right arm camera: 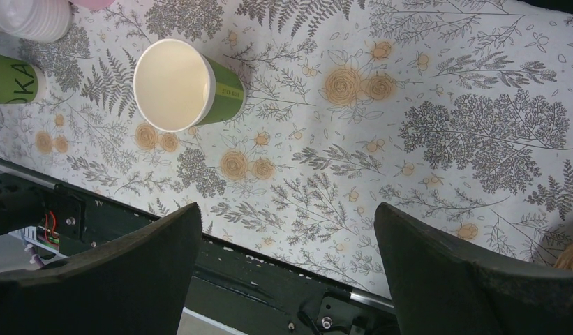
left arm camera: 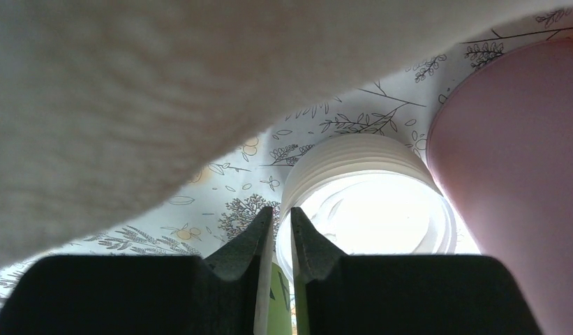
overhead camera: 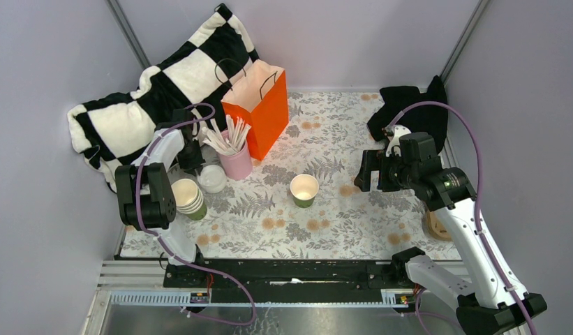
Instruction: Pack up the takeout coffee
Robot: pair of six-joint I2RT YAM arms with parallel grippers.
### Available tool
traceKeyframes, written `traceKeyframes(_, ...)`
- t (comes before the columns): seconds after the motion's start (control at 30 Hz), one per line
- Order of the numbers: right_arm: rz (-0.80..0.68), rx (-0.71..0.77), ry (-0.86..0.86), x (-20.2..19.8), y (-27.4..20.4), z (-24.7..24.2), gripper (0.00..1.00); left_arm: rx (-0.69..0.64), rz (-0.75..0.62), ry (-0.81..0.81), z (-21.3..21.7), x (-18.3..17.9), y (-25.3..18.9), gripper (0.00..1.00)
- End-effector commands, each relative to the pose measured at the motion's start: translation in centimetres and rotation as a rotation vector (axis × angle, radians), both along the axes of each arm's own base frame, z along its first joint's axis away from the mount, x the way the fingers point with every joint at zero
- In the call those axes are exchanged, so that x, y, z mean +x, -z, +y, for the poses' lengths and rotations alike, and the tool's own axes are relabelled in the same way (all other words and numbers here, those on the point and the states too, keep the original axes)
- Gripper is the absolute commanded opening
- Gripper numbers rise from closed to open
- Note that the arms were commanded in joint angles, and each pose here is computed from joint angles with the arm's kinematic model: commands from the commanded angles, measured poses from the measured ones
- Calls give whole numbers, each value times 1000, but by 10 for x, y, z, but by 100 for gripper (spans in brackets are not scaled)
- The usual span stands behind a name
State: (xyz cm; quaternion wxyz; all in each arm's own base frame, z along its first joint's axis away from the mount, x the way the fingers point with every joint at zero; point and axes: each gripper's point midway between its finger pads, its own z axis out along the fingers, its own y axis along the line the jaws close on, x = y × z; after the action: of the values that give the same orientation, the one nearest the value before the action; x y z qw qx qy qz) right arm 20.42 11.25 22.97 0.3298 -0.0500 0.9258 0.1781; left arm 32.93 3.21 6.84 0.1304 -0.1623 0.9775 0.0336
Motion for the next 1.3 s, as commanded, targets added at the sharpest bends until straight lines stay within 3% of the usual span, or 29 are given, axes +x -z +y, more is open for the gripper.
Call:
traceKeyframes(0.0,-37,0,-13,8,-3,3,100,15,-15,3,3,6,1,18)
traceKeyframes(0.3,-37,-3,-9,8,-3,2,100,19,-4,10,4,4,4,17)
traceKeyframes(0.57,-39,-2,-12,9,-3,3,100,16,4,13,3,1,7,23)
traceKeyframes(0.9,-37,-3,-12,9,-2,3,100,8,6,11,2,3,9,18)
traceKeyframes(1.27,-39,-7,-10,9,-2,2,100,31,-18,13,5,3,-1,4)
